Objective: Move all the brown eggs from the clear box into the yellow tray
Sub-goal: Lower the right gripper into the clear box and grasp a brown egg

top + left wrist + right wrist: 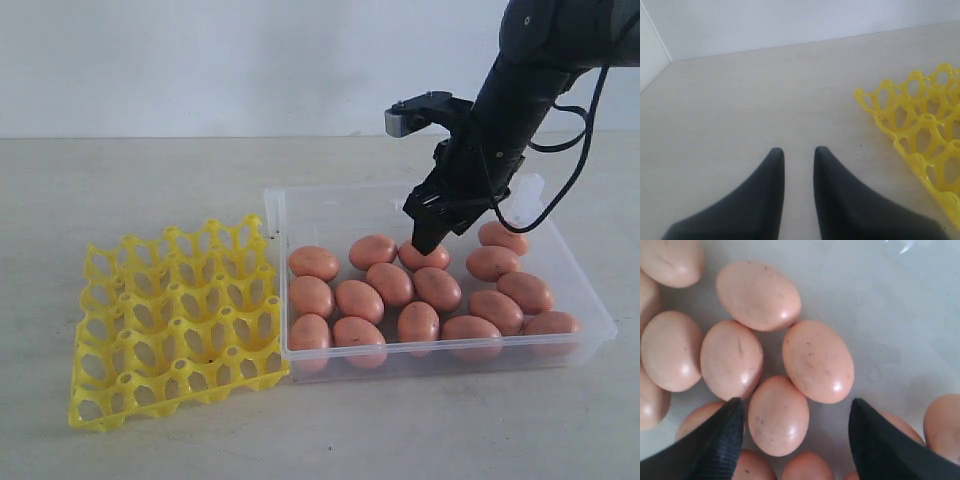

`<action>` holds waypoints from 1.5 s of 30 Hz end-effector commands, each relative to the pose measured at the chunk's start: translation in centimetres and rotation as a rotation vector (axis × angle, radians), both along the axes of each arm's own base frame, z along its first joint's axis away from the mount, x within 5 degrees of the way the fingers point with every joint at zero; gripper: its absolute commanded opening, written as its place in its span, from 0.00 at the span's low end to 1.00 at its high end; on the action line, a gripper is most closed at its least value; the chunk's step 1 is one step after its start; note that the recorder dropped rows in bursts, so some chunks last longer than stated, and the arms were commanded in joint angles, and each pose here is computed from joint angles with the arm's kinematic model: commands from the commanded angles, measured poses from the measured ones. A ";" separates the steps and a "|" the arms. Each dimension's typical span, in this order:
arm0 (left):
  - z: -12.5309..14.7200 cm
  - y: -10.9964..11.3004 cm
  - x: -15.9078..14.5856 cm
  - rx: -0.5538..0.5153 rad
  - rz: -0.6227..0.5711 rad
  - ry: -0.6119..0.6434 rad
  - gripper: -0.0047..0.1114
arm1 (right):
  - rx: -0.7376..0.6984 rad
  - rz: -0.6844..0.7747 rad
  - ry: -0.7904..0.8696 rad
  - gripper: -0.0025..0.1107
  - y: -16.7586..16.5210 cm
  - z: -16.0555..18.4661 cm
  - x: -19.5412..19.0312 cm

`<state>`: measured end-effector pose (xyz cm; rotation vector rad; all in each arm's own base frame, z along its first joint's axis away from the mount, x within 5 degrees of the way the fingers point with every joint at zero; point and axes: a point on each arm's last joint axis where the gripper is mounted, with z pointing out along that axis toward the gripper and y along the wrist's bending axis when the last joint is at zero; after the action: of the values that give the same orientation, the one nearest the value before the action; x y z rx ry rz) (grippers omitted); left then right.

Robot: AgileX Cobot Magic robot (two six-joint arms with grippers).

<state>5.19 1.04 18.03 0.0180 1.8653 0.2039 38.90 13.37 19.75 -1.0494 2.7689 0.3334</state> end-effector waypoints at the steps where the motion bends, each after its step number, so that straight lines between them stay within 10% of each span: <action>1: -0.1 0.0 0.0 -0.003 0.001 -0.005 0.23 | -0.008 -0.005 0.058 0.54 0.0 -0.9 -0.1; 39: -0.1 0.0 0.0 -0.003 0.001 -0.005 0.23 | -0.035 -0.121 0.238 0.54 0.3 -6.5 0.2; 45: -0.1 0.0 0.0 -0.003 0.001 -0.005 0.23 | -0.051 -0.131 0.266 0.02 0.2 -6.6 0.0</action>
<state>5.19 1.04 18.03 0.0180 1.8653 0.2039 39.06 13.69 13.38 -0.8751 3.0501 0.4257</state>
